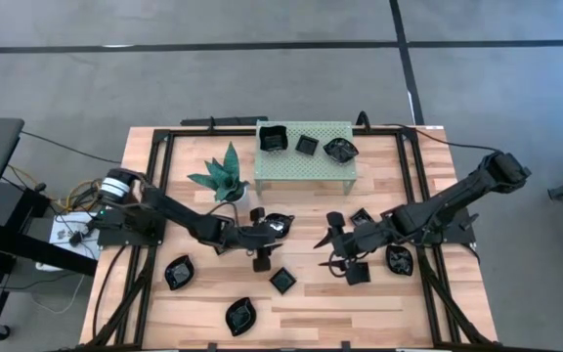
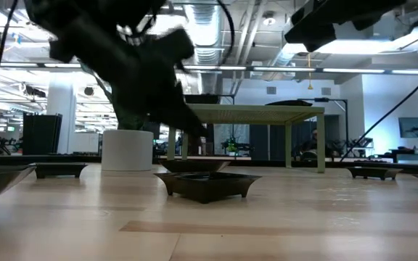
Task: Pick & Place Mini shaped plates
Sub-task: Stack the leaf-shaped plate on top of the other leaf-shaped plate on the shelf
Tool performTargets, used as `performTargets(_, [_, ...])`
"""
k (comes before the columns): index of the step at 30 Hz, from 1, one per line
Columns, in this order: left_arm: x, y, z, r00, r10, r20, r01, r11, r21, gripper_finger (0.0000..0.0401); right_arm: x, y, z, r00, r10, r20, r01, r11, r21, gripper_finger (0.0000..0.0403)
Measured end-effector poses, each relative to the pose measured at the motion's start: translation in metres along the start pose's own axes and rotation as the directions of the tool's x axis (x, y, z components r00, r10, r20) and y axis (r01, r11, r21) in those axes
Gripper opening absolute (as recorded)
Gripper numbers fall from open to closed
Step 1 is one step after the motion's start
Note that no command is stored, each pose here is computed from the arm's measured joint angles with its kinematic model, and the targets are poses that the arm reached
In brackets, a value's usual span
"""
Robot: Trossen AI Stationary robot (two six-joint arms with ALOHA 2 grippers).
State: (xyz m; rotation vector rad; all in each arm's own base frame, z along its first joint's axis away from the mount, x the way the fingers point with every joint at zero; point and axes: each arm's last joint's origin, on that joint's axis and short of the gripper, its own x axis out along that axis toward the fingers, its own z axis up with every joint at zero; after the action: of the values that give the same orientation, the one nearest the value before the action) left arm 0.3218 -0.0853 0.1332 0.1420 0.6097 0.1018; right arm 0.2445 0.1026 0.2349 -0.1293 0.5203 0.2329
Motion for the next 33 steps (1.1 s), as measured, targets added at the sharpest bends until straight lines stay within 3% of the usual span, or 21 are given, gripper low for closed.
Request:
performTargets(6, [0.018,0.007,-0.019,0.996,0.034,-0.080,-0.034,0.999,-0.006,0.0157,0.000,0.000,-0.001,1.000,0.000,-0.012,0.000,1.000,-0.002,0.0214])
performTargets(13, [0.020,0.007,-0.021,0.996,0.035,-0.088,-0.036,0.999,-0.004,0.0136,0.000,0.000,-0.001,1.000,0.000,-0.013,0.000,1.000,-0.002,0.0214])
performTargets(19, [0.020,0.007,-0.021,0.995,0.035,-0.089,-0.035,0.999,-0.003,0.0078,0.000,0.000,-0.002,1.000,0.000,-0.016,0.000,1.000,-0.003,0.0214])
performTargets(24, [0.020,0.004,-0.018,0.996,-0.031,-0.081,0.030,0.999,-0.011,0.0010,0.000,0.000,-0.002,1.000,0.000,-0.016,0.000,1.000,-0.013,0.0214])
performTargets(29, [0.019,-0.010,-0.001,0.988,-0.147,-0.036,0.149,0.986,0.071,0.0008,0.001,-0.005,-0.002,1.000,-0.025,-0.017,0.024,0.995,-0.095,0.0214])
performTargets(33, [0.017,-0.020,0.020,0.967,-0.252,0.019,0.248,0.960,0.131,0.0006,0.002,-0.011,-0.001,0.999,-0.029,-0.015,0.028,0.995,-0.094,0.0214])
